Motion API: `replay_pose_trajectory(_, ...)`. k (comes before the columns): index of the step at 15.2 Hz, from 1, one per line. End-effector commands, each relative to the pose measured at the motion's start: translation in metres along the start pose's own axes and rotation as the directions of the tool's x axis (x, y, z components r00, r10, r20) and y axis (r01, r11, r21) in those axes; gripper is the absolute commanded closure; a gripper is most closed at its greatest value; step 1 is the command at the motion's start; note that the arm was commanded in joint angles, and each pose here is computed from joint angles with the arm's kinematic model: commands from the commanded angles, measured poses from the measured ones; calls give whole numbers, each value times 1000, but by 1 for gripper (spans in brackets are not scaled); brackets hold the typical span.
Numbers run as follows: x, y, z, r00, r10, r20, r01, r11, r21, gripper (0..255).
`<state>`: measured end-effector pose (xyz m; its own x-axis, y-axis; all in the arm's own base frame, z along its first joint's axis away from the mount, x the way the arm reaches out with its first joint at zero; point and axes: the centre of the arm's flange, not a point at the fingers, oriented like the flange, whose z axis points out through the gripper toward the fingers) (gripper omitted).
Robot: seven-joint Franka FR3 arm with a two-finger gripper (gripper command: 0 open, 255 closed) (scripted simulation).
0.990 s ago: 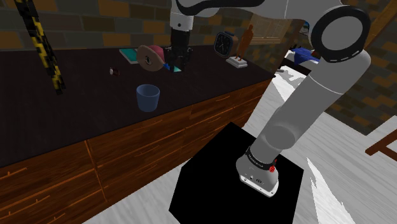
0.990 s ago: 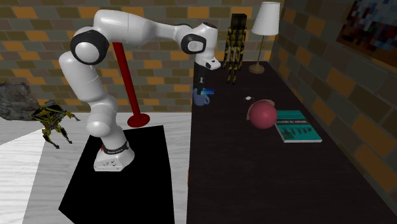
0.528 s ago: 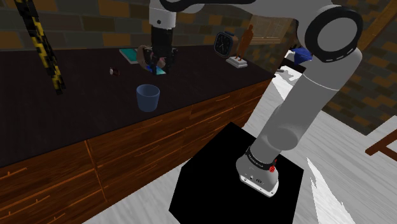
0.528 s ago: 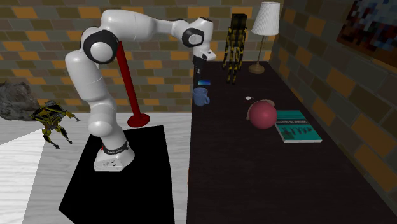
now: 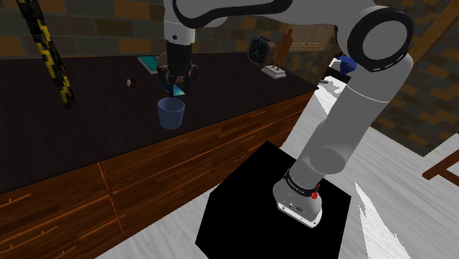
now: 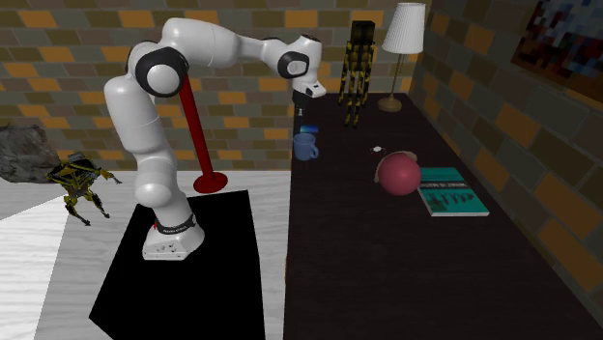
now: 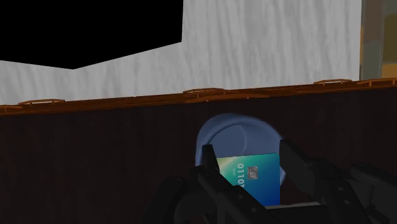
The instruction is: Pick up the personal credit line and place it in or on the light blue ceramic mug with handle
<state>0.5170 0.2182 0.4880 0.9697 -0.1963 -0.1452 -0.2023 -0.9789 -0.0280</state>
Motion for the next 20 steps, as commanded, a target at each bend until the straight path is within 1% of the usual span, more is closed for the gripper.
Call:
replay_pose_trajectory(1,0,1,11,1000,0,0,0,1000,0,255)
replay_pose_trajectory(9,6,2,51,1000,0,0,0,1000,0,255)
replay_pose_trajectory(16,6,2,51,1000,0,0,0,1000,0,255)
replay_pose_trajectory(17,6,2,50,1000,0,0,0,1000,0,0)
replay_pose_trajectory(20,6,2,51,1000,0,0,0,1000,0,0)
